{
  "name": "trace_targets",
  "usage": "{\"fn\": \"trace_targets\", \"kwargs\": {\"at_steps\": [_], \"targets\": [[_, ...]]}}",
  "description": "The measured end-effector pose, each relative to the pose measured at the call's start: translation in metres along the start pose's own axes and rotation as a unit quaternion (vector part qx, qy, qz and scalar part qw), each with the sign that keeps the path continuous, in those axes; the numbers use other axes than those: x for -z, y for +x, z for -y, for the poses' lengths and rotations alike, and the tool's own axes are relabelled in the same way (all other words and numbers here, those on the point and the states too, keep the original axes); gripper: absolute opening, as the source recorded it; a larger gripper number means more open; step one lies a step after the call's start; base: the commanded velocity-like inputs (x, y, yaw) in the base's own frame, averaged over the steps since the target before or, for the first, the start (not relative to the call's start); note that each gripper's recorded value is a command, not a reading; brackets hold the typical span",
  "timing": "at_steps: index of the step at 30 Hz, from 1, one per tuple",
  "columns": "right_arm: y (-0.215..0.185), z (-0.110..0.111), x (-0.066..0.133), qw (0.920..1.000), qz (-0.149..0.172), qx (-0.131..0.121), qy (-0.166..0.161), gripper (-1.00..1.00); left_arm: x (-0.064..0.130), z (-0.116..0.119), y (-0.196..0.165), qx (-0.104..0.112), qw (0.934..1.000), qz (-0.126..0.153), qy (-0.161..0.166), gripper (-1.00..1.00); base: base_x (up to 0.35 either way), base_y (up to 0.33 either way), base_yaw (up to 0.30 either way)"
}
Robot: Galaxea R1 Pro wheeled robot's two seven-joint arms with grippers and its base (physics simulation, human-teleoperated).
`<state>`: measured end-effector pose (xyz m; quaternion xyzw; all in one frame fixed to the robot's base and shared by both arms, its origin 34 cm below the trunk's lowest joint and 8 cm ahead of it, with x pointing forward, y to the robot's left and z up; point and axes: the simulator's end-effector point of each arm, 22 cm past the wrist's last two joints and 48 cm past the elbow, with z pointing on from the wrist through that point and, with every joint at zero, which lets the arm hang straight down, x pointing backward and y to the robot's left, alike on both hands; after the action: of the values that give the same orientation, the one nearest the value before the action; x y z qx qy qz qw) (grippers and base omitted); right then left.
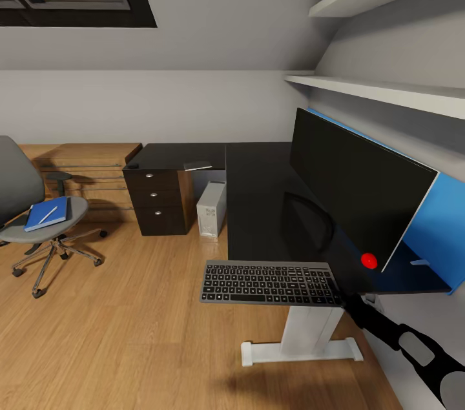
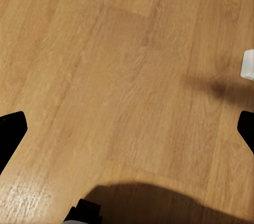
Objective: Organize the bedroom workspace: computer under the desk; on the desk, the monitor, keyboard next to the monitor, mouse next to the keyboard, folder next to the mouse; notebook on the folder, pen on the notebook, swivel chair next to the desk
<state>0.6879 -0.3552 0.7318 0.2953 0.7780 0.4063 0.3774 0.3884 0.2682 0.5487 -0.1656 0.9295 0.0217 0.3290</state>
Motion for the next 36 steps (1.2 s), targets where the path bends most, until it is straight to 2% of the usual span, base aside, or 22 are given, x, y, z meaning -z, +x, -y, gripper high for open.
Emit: {"fn": "trace_targets", "kwargs": {"at_steps": [13,17,24,29,36], "targets": [[0.002,-0.002,-0.002,1.0,-0.001,-0.003,-0.002,-1.0,0.0,0.002,0.0,-0.001,1.0,0.0,0.002,1.0,0.0,0.0,0.0],[0.003,-0.002,-0.002,1.0,-0.001,-0.003,-0.003,-1.0,0.002,0.012,0.003,-0.006,0.9999,-0.002,0.013,1.0,0.0,0.0,0.0],[0.01,-0.016,-0.005,0.9999,-0.009,-0.001,-0.007,-1.0,0.012,0.02,0.0,-0.012,0.9997,-0.006,0.02,1.0,0.0,0.0,0.0],[0.02,-0.028,-0.01,0.9997,-0.013,0.018,-0.011,-1.0,0.018,0.02,-0.003,-0.012,0.9997,-0.007,0.019,1.0,0.0,0.0,0.0],[0.028,-0.059,-0.027,0.9976,0.025,0.054,-0.035,-1.0,0.027,0.023,-0.008,-0.01,0.9997,-0.008,0.02,1.0,0.0,0.0,0.0]]}}
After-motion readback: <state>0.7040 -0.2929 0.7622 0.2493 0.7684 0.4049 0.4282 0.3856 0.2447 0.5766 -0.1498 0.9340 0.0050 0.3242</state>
